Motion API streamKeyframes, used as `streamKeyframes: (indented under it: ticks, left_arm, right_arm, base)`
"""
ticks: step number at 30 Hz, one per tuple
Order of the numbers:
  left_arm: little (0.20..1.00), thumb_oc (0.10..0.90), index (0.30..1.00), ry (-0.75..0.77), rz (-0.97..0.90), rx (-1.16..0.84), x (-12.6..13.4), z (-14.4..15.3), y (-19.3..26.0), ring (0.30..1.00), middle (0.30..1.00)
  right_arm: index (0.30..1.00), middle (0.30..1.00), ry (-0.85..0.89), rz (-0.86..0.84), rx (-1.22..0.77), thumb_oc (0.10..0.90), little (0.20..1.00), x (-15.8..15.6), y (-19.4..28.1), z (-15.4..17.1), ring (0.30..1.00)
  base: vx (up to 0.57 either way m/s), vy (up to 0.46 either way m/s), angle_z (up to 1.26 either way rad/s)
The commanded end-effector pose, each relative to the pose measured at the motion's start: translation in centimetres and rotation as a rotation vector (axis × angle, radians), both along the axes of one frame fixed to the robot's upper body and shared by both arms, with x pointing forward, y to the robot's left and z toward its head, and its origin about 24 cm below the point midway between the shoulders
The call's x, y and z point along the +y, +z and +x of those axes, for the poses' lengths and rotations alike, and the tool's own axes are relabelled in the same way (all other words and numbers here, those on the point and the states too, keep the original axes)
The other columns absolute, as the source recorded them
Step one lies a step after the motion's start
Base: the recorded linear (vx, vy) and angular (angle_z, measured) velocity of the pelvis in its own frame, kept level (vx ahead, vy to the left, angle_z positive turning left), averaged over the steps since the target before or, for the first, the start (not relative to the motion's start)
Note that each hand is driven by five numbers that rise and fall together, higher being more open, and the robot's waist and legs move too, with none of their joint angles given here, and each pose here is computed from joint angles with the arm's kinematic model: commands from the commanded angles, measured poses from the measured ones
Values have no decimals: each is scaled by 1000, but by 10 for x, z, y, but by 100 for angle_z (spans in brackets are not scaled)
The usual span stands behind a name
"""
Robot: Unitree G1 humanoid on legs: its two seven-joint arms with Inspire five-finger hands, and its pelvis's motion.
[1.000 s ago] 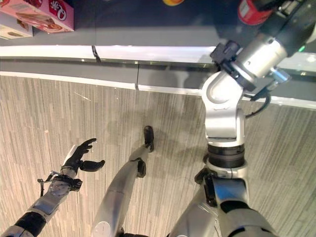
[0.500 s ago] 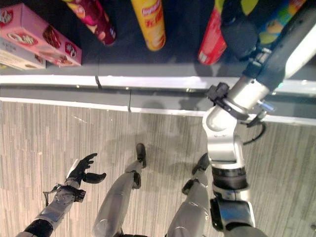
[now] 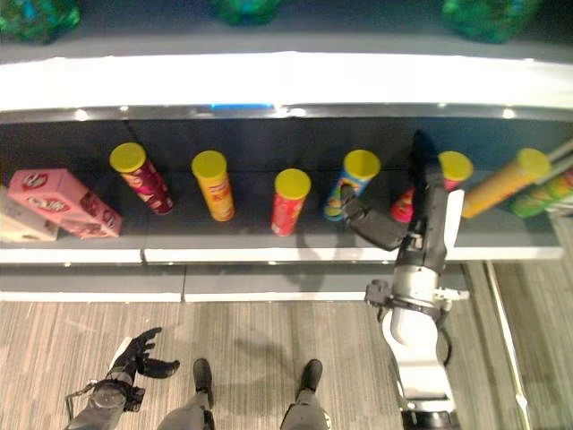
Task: Put the goods on the table back onto the shelves and tidy them up.
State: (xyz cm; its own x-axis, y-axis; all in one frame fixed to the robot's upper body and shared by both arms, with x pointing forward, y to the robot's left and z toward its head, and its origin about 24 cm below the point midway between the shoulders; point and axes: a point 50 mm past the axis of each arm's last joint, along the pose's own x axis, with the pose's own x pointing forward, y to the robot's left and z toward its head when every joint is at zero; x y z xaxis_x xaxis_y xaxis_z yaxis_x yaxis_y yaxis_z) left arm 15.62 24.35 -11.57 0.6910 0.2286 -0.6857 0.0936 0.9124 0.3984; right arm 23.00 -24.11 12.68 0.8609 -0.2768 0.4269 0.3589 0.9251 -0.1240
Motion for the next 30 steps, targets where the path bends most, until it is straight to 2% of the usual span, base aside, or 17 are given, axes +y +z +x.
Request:
streamKeyframes:
  ticks: [1,3,8,14,22,28,30]
  left_arm:
    - [900,800,900,29,50,86,20,-25,-8,900,900]
    - [900,800,900,60,32,128,21,-35,-15,900,900]
    - [900,800,900,90,20,128,23,-35,-15,900,900]
    - [900,800,900,99,8,114,24,-34,-14,900,900]
    - [900,800,900,100,6,162,26,-45,-19,900,900]
    - [900,800,900,63,9,214,30,-52,-22,900,900]
    - [900,800,900,40,5,215,30,-50,-22,900,900]
  right_arm:
    - [900,900,183,73,-294,800,900,-4,52,-9,900]
    - [900,900,263,139,-241,800,900,-11,42,-17,900]
    - [900,900,338,183,-210,800,900,-8,36,-18,900]
    - [900,900,411,147,-173,800,900,-2,36,-20,900]
    - [900,900,475,138,-117,800,900,-13,34,-28,900]
    - [900,900,615,153,59,800,900,-23,19,-42,900]
    - [900,900,657,135,171,800,900,-23,8,-48,900]
  base:
    - [126,7,-39]
    - [80,-10,-38]
    - [30,-14,-25]
    - [17,-6,-5]
    - [0,0,0]
    - [-2,0,-2]
    - [-8,3,-8]
